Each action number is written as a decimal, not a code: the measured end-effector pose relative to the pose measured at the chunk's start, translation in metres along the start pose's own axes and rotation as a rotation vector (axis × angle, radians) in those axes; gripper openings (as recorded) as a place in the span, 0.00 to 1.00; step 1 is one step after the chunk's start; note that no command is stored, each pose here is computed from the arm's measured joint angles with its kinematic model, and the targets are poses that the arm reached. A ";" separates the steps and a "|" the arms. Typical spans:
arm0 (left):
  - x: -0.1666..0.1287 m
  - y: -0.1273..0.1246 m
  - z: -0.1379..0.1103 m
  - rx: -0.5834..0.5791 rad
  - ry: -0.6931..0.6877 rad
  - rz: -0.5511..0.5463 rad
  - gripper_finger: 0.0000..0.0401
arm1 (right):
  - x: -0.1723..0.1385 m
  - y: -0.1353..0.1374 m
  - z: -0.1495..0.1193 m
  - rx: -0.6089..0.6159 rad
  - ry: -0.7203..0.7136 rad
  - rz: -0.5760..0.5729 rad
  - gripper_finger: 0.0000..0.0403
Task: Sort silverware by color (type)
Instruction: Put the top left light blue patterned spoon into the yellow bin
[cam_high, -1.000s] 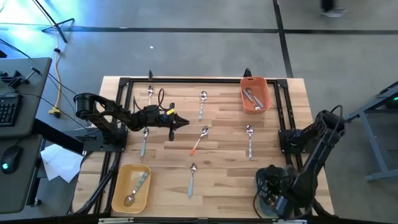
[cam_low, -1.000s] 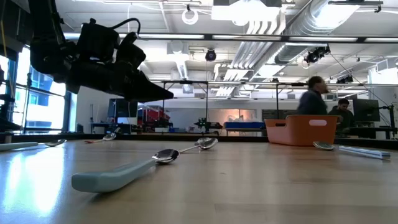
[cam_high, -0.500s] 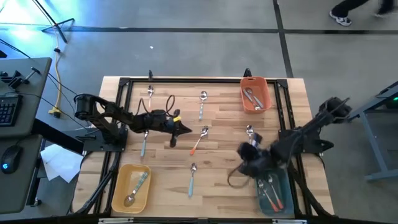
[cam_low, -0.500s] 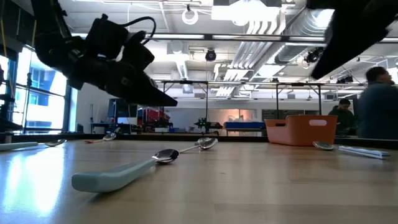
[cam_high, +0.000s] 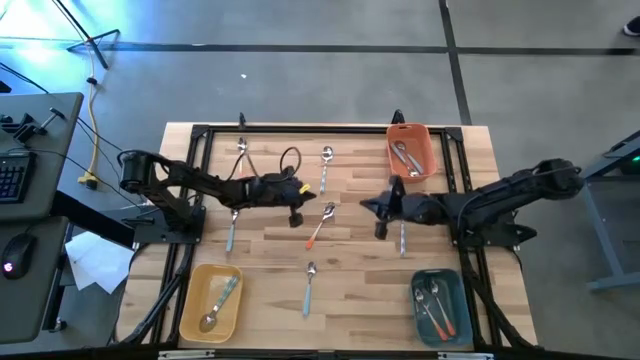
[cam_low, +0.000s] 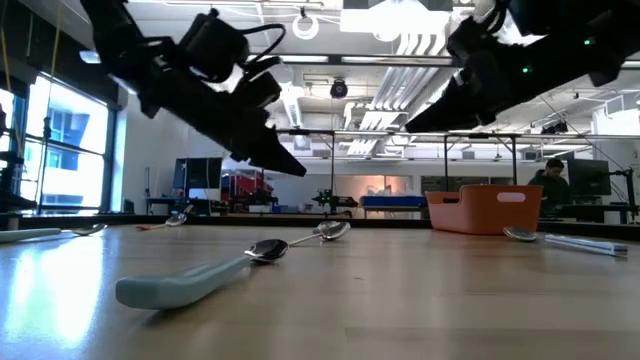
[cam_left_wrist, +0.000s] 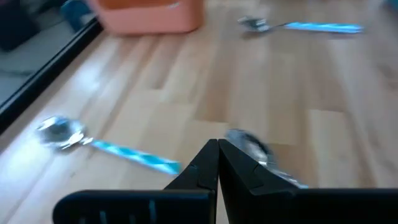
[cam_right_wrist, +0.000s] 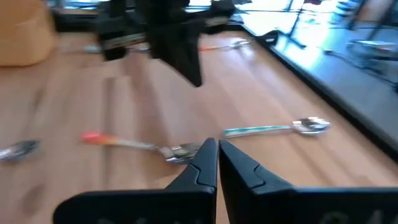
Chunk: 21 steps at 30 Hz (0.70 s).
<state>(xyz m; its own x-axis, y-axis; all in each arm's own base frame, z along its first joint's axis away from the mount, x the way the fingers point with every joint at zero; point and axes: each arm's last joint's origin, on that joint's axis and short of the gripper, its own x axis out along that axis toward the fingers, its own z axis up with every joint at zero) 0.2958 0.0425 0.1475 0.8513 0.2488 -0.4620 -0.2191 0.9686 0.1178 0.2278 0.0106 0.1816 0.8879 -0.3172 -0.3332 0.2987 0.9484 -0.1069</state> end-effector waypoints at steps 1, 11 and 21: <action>0.002 0.001 0.005 -0.009 0.021 0.020 0.00 | 0.002 -0.005 0.001 0.002 -0.002 -0.022 0.00; 0.006 0.004 0.027 -0.108 0.030 0.092 0.08 | 0.014 -0.055 0.001 0.037 0.005 -0.234 0.00; 0.006 0.006 0.027 -0.216 0.023 0.171 0.27 | 0.017 -0.102 0.019 0.086 -0.145 -0.294 0.00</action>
<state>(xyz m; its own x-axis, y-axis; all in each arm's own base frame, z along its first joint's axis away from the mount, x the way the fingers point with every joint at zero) 0.3123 0.0502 0.1689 0.7824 0.4065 -0.4718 -0.4578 0.8891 0.0068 0.2194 -0.0913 0.2047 0.7981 -0.5801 -0.1628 0.5722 0.8144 -0.0967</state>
